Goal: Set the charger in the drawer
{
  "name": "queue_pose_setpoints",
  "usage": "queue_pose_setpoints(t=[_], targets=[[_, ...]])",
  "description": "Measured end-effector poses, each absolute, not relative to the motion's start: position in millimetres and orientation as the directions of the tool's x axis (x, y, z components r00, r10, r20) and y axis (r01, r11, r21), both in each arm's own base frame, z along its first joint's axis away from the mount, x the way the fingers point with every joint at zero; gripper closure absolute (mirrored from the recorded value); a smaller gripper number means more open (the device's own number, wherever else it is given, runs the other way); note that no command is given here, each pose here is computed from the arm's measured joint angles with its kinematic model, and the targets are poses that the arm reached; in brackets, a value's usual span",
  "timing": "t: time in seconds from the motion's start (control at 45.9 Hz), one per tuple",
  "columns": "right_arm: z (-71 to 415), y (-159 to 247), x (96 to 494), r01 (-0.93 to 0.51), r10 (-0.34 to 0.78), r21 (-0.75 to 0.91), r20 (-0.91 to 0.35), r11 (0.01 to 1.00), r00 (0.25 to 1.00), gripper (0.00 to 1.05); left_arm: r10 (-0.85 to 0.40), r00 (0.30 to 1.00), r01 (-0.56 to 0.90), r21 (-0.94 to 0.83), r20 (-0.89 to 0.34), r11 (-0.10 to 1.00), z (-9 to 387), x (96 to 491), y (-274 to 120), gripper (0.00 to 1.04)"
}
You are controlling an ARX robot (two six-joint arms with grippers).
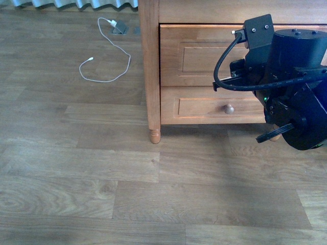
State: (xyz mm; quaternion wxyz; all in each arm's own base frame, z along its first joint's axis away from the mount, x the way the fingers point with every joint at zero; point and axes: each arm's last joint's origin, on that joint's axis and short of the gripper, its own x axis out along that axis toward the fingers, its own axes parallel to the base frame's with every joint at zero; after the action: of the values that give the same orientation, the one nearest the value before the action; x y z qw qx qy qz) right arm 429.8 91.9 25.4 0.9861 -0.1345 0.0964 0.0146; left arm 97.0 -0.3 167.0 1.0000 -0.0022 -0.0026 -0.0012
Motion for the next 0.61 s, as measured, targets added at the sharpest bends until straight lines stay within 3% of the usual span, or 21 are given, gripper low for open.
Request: queue_pose_setpoints(t=[0.305,0.61], targets=[[28.1,89.5,416.8,-0.074,0.022,-0.232,-0.22,0.97,0.975,0.8,-0.002,1.0,0.002,-0.004,0.005,1.0,167.0,97.0,-0.3,0.06],[41.4,71.6,333.8,-0.172,0.104,-0.171,-0.35,0.97,0.931,0.81,-0.002,1.0,0.002,-0.004,0.005,1.0,167.0,97.0,-0.3,0.06]])
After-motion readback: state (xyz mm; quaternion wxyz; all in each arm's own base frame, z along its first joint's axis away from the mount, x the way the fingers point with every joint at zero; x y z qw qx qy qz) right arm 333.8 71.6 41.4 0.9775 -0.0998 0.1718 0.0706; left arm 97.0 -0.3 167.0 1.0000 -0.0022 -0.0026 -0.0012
